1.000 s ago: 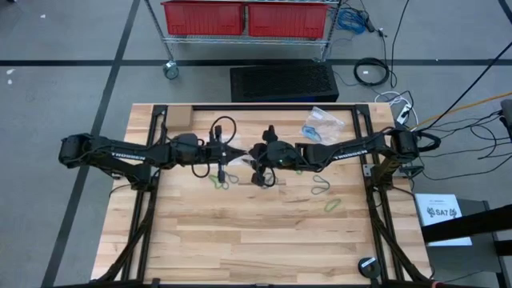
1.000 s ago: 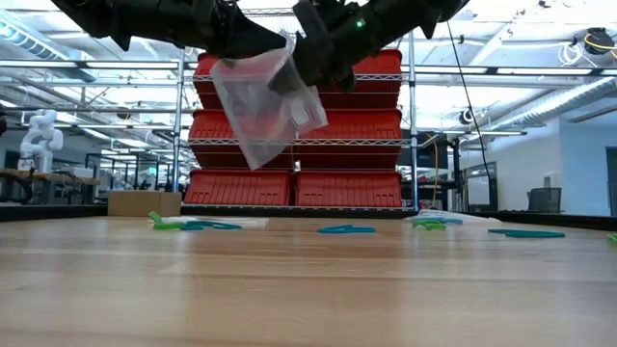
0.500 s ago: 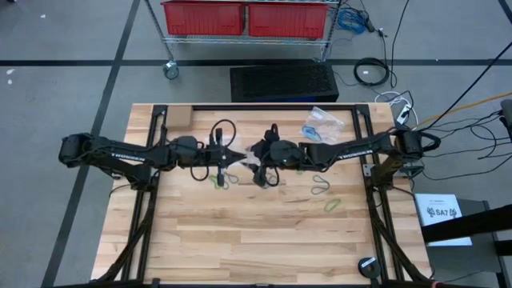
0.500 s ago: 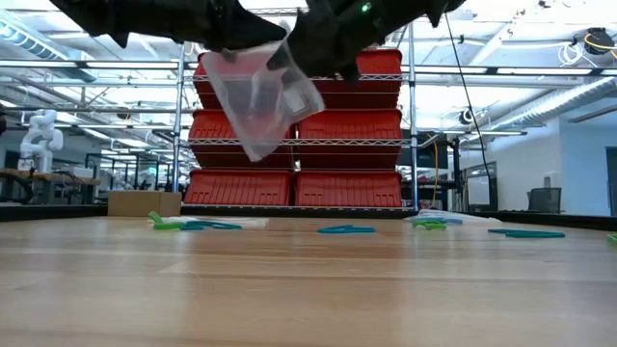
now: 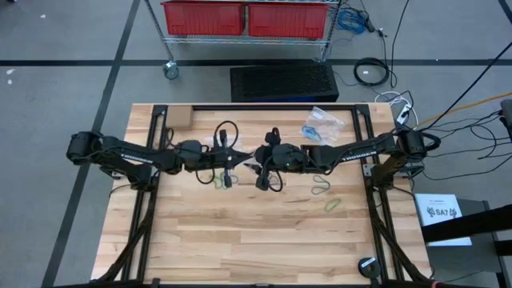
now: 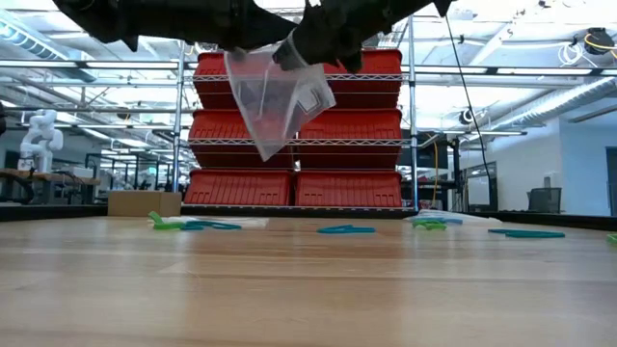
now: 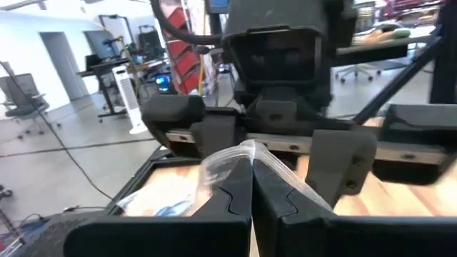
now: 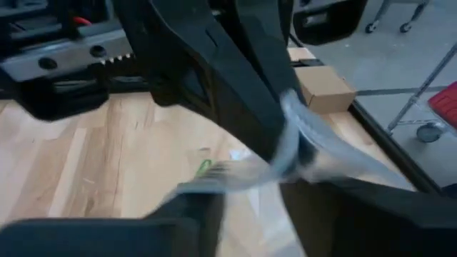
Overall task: Sort rubber bands
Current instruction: Open the center transparent zip bag
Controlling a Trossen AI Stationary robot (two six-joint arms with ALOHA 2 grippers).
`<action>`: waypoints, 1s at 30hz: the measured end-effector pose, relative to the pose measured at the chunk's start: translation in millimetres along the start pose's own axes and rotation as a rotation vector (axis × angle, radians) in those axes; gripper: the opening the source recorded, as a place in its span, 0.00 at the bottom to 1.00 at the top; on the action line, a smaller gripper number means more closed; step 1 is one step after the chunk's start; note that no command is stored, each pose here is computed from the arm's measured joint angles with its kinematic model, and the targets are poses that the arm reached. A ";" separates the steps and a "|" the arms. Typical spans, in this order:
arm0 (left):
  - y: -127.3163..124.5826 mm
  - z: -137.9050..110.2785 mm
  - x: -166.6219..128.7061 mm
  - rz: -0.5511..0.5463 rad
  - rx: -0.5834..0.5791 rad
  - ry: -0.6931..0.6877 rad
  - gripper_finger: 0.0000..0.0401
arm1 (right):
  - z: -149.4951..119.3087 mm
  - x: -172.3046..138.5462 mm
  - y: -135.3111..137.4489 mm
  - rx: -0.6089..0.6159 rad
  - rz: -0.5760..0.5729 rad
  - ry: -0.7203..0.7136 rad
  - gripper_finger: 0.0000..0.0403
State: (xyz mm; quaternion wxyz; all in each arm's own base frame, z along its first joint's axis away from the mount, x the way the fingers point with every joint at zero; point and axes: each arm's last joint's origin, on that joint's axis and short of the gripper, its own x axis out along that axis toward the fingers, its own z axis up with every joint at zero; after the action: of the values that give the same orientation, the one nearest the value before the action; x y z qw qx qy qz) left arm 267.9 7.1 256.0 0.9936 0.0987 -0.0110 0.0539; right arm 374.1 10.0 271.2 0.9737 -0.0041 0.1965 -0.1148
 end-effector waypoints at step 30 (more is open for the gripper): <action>-10.8 10.9 0.5 -0.005 0.006 -0.079 0.00 | 2.1 -1.2 1.7 0.054 -0.079 -0.030 0.53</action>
State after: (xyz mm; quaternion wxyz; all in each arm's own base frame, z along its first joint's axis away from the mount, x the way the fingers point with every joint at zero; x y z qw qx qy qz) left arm 269.4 -5.5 264.6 0.9922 0.1037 -0.0498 0.0473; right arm 374.1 11.8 273.5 0.9710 0.0127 0.1787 -0.1582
